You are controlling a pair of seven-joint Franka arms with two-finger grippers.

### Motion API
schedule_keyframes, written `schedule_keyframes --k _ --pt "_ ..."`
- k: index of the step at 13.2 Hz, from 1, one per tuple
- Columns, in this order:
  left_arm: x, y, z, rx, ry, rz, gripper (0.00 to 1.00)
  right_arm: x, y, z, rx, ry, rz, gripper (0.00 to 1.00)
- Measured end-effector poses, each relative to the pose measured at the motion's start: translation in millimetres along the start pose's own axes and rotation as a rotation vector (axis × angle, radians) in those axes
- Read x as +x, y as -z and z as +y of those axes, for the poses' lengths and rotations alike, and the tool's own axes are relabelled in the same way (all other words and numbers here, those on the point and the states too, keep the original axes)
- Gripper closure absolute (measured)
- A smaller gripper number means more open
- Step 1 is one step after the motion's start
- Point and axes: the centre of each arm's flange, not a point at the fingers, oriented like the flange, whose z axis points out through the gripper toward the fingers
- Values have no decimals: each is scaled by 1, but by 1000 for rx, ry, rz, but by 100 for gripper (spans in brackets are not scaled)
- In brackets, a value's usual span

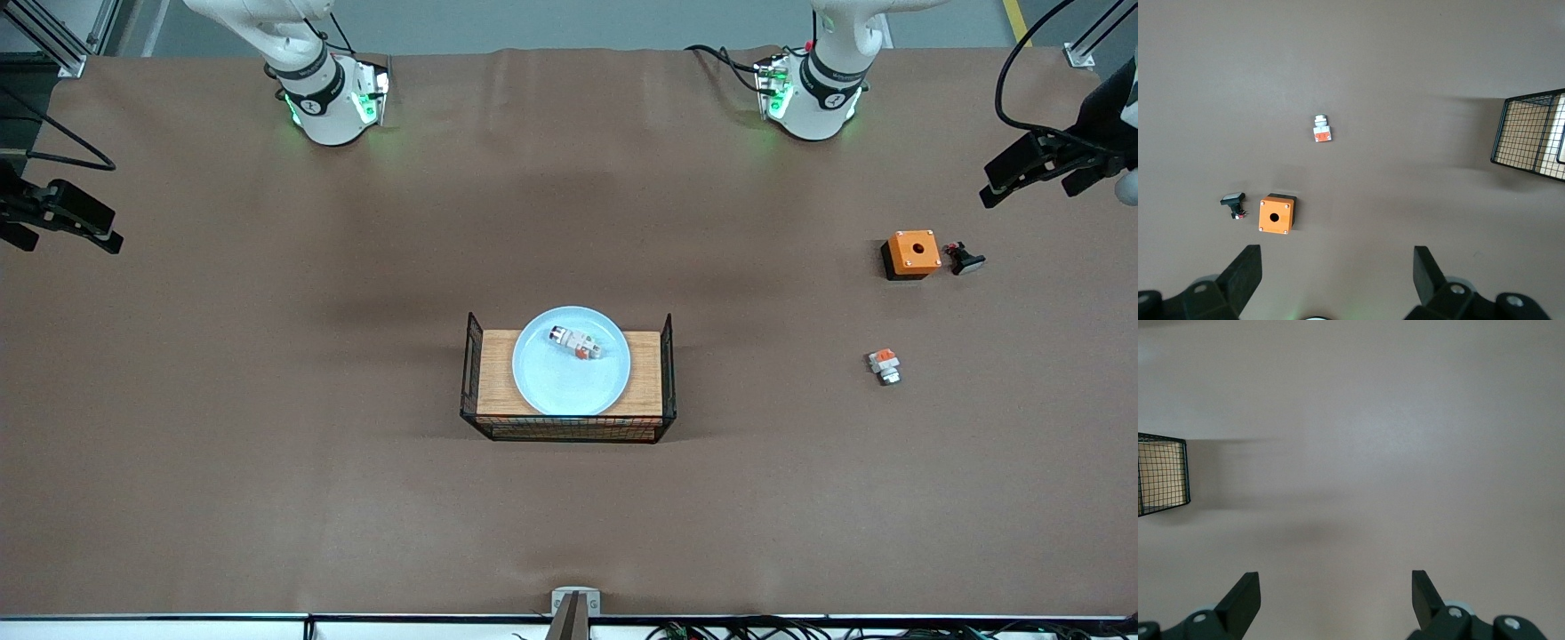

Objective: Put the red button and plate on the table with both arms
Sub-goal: 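Move the left gripper over the blue plate in the basket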

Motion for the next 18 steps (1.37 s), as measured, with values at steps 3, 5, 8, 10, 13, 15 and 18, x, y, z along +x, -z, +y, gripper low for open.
schedule_keyframes --k 3,5,8,10,13,15,18 --pt "0 1 0 0 0 2 0 0 0 0 0 0 0 0" --pt "0 2 0 -1 0 3 0 0 0 0 0 0 0 0" --pt "2 -4 9 0 -16 -9 0 0 0 0 0 0 0 0" --pt "1 -13 35 3 -19 -26 0 0 0 0 0 0 1 0" --pt "-16 -30 115 13 36 -54 0 0 1 0 0 1 1 0" --pt "-31 -35 180 -1 99 -60 0 0 1 -1 0 2 3 0" --pt "-44 -43 260 -76 203 -75 0 0 2 -3 1 6 5 0"
